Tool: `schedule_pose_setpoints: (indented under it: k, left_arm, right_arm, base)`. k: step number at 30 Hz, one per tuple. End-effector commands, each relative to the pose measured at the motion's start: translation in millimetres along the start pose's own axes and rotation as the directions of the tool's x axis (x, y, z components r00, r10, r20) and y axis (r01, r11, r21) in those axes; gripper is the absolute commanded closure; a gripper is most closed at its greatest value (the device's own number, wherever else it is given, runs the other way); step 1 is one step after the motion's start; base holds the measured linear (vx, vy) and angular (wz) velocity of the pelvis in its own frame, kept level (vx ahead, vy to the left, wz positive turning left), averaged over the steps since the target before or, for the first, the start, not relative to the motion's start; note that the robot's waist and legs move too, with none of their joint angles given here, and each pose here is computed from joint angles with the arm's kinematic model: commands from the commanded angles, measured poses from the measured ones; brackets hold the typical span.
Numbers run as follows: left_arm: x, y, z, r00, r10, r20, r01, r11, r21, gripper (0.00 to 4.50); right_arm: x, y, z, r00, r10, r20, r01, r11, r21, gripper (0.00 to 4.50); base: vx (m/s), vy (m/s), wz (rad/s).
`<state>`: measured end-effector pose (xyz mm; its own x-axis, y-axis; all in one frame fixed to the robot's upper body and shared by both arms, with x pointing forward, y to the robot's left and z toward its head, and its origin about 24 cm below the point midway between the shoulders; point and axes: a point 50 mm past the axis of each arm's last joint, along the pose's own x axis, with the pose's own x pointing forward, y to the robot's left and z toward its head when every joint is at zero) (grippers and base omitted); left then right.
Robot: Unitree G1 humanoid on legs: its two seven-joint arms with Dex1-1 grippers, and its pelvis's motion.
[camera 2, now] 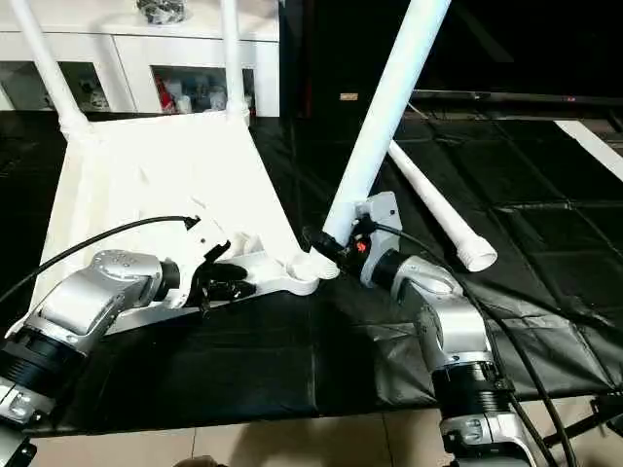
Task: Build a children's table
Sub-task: Insert table leg to table base
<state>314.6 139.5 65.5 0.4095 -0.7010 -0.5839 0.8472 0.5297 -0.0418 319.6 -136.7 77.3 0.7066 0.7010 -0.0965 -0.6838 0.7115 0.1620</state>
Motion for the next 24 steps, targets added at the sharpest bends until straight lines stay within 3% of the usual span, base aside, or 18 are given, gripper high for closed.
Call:
schedule_pose_setpoints:
  k: [1,17,24]
  left_arm:
    - [-0.4,1.2,4.0,1.000,-0.009,-0.010,0.010,0.999,0.047,3.06]
    - [1.3,10.4,-1.4,0.998,-0.035,-0.049,0.040,0.994,0.099,4.30]
    - [-0.4,8.0,1.7,0.992,-0.123,-0.019,0.125,0.986,0.112,4.49]
  right_arm:
    - [-0.1,2.3,4.5,1.000,0.011,0.010,-0.011,0.999,-0.031,2.59]
    - [-0.1,4.7,2.8,0.999,0.037,-0.006,-0.037,0.999,-0.038,2.59]
    - [0.0,6.3,1.8,0.997,0.068,-0.025,-0.069,0.997,-0.037,2.59]
  base:
    - [0.000,0.000,0.00]
    - [0.000,0.000,0.00]
    - [0.000,0.000,0.00]
